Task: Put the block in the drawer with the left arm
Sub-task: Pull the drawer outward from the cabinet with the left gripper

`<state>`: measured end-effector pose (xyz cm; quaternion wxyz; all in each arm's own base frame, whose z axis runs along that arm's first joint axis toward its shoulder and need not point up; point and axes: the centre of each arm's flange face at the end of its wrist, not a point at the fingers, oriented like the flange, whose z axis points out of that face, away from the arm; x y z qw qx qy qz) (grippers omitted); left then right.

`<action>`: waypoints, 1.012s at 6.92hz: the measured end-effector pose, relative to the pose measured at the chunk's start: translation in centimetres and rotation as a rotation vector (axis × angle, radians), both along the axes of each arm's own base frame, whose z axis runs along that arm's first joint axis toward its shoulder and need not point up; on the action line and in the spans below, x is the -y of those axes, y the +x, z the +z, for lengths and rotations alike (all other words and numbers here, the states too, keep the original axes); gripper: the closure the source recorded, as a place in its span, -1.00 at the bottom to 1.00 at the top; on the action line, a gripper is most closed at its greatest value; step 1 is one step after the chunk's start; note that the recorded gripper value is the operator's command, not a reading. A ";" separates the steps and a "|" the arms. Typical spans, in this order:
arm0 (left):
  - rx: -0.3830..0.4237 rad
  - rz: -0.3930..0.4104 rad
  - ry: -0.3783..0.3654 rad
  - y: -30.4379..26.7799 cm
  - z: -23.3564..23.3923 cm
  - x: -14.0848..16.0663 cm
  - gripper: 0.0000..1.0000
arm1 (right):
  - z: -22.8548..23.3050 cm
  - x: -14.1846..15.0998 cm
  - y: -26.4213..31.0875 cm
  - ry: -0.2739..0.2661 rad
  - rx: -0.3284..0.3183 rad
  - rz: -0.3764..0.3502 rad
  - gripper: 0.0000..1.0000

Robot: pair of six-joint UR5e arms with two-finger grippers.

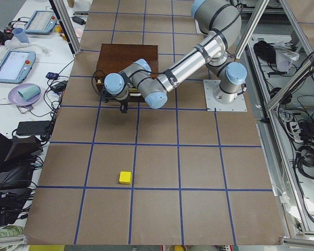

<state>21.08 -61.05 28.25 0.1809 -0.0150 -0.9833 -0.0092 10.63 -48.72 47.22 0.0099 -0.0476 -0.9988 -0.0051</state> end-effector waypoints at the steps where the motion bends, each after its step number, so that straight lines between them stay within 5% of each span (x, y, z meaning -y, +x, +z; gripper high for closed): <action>1: 0.002 0.005 -0.004 0.4 0.2 -0.1 -0.99 | 0.0 0.0 0.0 0.000 0.000 0.000 -1.00; 7: 0.007 0.021 -0.012 2.1 0.4 -0.3 -1.00 | 0.0 0.0 0.0 0.000 0.000 0.000 -1.00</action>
